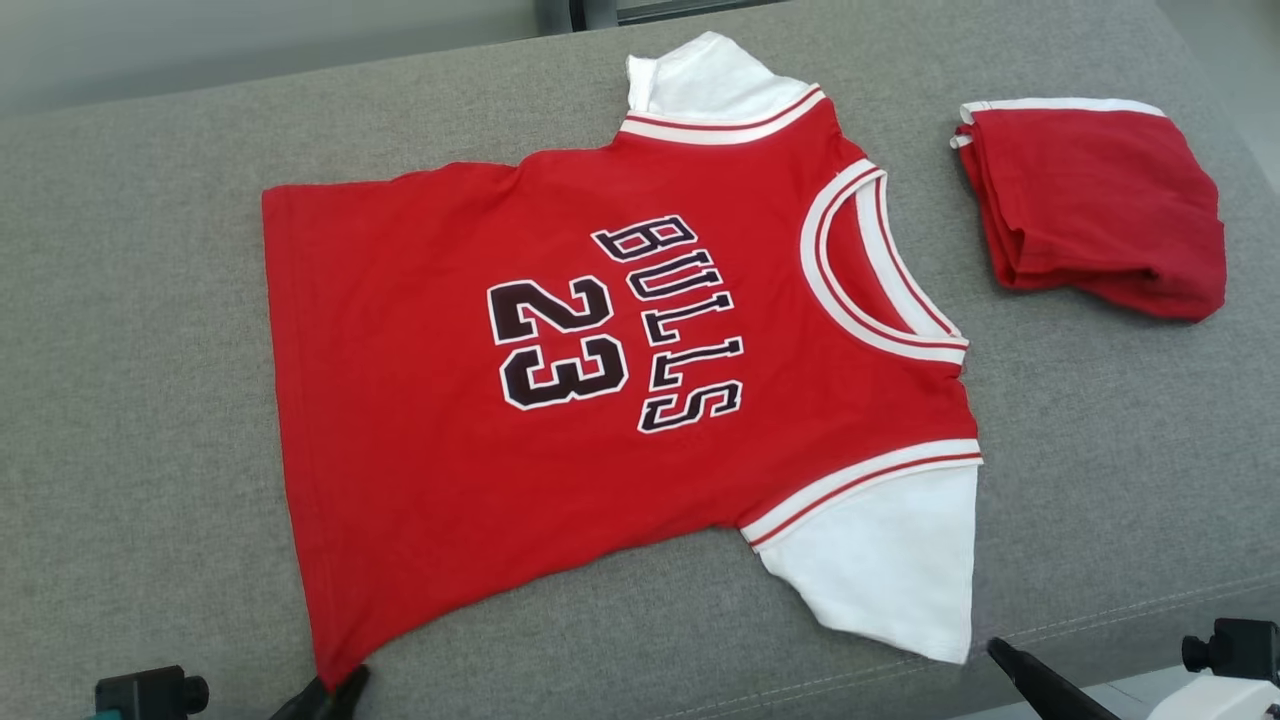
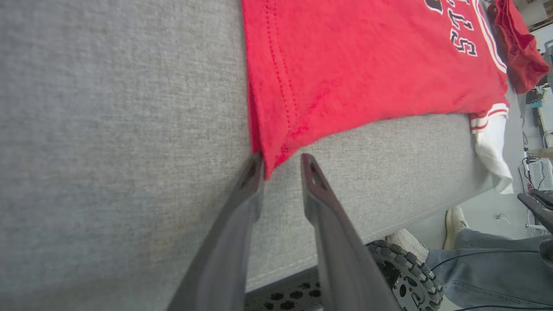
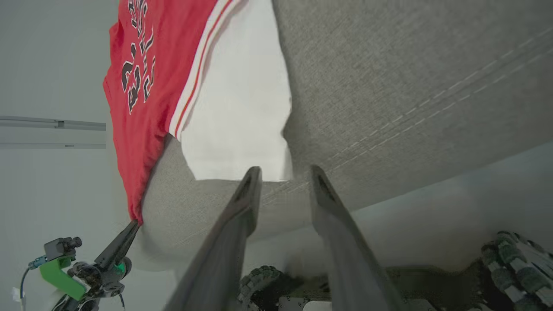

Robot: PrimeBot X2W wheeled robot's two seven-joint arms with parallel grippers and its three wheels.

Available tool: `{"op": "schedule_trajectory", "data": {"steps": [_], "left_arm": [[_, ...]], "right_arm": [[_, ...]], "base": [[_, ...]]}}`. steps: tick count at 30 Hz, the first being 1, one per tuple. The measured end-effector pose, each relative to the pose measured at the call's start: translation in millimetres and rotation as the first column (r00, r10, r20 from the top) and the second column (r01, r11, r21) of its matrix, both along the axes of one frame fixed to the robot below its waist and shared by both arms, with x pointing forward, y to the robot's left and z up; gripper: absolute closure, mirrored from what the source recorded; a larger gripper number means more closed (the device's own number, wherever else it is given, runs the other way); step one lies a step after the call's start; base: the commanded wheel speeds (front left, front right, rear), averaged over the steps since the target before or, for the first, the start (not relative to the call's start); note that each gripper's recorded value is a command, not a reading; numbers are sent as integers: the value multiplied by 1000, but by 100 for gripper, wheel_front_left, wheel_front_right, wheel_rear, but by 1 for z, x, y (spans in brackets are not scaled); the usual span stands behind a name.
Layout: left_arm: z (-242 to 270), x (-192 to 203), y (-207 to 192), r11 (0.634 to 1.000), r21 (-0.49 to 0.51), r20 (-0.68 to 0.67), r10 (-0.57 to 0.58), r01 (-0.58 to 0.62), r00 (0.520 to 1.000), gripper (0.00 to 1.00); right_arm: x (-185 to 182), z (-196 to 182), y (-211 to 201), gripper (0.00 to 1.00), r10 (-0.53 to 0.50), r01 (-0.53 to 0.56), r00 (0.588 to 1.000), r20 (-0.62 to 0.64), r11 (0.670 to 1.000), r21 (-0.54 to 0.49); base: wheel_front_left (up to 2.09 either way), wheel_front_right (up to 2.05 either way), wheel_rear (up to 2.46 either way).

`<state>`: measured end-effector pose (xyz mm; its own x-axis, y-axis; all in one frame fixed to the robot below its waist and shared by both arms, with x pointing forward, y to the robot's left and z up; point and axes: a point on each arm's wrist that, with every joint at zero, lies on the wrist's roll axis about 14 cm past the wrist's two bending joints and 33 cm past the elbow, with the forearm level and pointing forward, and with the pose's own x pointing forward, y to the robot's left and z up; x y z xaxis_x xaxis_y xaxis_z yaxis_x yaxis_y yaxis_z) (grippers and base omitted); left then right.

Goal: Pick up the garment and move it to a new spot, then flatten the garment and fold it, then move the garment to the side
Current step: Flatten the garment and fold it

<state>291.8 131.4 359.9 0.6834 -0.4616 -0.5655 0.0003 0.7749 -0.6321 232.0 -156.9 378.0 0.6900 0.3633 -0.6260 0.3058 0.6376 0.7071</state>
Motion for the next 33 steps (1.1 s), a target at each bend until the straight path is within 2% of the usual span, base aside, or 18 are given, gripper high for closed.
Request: {"op": "schedule_trajectory", "data": {"steps": [9,15,18,21,24,28,33], "left_arm": [[5,-7,-4,1000,-1,15,4,-4,1000,0],[4,-17,1,1000,19,10,17,-17,1000,0],[4,-24,5,999,33,3,25,-25,1000,0],[7,-26,10,998,48,17,41,-42,999,0],[17,-19,20,994,72,79,74,-79,994,0],[40,-3,33,985,101,203,120,-143,972,0],[76,16,41,973,105,367,153,-204,917,0]], "right_arm": [[1,2,-10,0,-40,45,997,59,996,-83],[-4,5,-8,0,-2,14,995,96,993,-120],[-4,9,-16,0,39,-14,991,131,982,-189],[1,18,-31,0,75,-16,978,195,957,-291],[13,34,-47,0,129,-1,950,283,910,-414],[37,68,-58,0,198,58,884,423,852,-520],[55,100,-55,0,263,121,801,538,809,-575]], "base": [[0,0,0],[0,0,0],[0,0,0],[0,0,0],[0,0,0],[0,0,0],[0,0,0]]}}
